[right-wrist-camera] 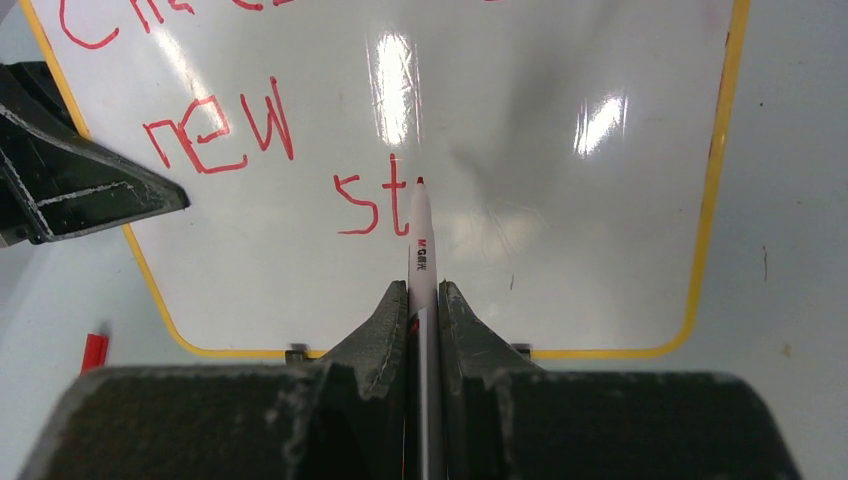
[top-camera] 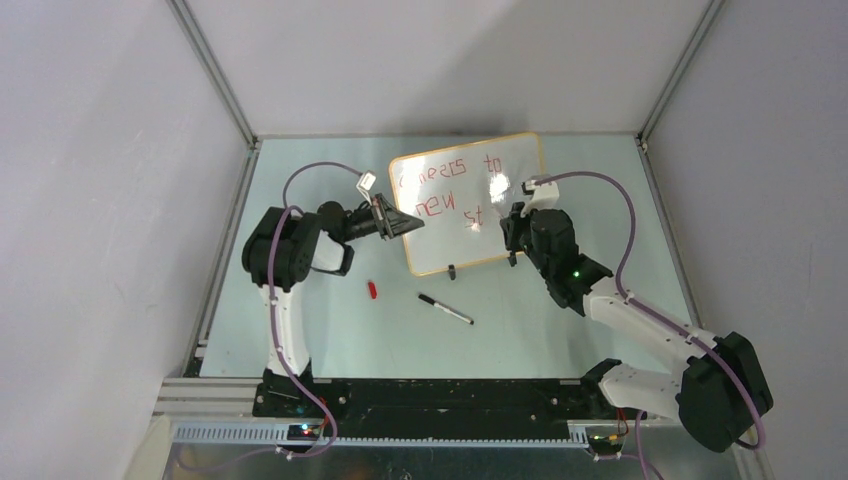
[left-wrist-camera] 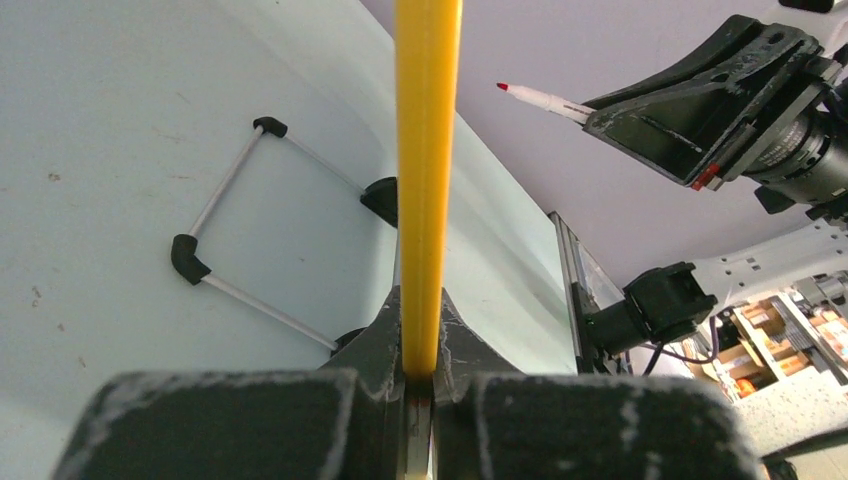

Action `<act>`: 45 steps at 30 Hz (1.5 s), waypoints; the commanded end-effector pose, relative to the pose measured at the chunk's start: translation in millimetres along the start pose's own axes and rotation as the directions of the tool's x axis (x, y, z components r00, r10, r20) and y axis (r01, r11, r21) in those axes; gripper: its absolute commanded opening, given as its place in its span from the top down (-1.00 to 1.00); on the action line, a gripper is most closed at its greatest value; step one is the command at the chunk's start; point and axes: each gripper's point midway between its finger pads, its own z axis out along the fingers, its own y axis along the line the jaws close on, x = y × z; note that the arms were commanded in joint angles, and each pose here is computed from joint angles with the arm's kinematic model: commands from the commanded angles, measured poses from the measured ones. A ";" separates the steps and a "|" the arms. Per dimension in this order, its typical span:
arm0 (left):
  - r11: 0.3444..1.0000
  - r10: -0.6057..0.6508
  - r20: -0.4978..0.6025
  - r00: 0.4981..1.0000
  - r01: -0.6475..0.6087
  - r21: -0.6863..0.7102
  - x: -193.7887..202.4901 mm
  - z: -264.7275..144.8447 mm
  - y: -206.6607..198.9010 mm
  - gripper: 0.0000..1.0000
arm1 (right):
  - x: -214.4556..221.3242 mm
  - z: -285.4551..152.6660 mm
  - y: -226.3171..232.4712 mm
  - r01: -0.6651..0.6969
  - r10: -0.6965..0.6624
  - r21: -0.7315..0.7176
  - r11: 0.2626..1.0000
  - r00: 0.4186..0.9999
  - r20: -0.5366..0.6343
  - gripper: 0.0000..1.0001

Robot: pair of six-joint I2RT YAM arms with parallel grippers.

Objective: Write a sentence on the whiteboard

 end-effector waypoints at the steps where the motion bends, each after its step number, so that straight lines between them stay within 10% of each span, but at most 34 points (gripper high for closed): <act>1: 0.995 0.101 0.048 0.994 -0.102 0.009 -11.9 0.2 -17.7 1.00 | -22.2 -2.1 8.3 -0.027 0.028 -0.029 0.999 0.999 0.035 1.00; 45: 0.988 0.154 0.089 0.984 -0.153 -0.014 -18.7 0.0 -29.8 1.00 | -2.4 11.4 21.1 0.041 -0.043 -0.019 0.999 0.993 -0.110 1.00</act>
